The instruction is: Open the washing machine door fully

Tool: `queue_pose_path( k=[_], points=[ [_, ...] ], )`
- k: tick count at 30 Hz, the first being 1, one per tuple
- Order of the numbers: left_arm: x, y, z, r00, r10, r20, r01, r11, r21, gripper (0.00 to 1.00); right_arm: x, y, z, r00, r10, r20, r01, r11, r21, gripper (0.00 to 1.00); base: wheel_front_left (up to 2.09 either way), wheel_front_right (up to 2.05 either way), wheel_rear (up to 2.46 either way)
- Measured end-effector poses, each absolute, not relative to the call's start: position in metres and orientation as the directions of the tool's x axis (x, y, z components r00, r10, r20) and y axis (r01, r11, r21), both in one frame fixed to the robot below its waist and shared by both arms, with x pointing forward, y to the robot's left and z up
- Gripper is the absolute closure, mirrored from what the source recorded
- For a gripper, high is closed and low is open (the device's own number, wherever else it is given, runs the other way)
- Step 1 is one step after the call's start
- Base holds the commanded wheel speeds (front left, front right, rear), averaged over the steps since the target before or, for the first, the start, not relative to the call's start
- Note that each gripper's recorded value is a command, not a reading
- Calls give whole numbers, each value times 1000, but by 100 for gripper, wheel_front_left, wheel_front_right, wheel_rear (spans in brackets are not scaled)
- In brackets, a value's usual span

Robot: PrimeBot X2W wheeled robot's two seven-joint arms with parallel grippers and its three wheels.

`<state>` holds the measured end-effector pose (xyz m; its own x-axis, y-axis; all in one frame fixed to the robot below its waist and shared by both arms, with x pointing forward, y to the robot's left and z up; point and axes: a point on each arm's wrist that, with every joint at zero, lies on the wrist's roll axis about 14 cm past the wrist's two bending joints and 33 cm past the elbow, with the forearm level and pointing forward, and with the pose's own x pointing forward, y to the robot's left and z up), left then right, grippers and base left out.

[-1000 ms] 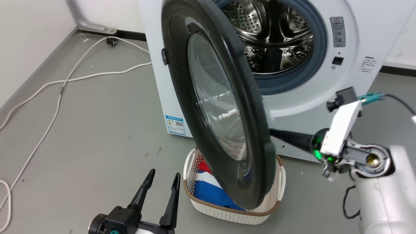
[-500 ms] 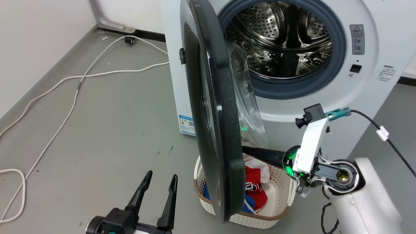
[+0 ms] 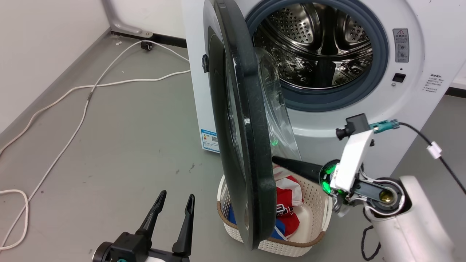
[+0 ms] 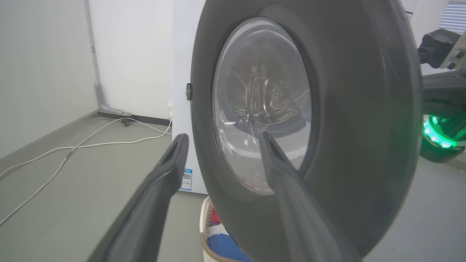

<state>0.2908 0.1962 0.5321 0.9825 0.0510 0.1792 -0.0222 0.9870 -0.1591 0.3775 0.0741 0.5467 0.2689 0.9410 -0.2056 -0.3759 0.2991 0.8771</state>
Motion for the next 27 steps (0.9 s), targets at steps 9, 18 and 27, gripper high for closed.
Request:
queue_pose_path(
  k=[9,18,27],
  points=[
    [293,195,534,982,49,185,-18,986,-165,0,414,22,570,551,823,-138,-485,450,750,100,0,0,0],
    [300,196,535,981,46,187,-16,987,-161,0,426,-42,571,774,632,-36,-621,770,148,100,0,0,0],
    [303,192,535,982,34,186,-4,987,-163,0,413,-89,547,888,436,150,-440,898,-8,0,0,0,0]
  ],
)
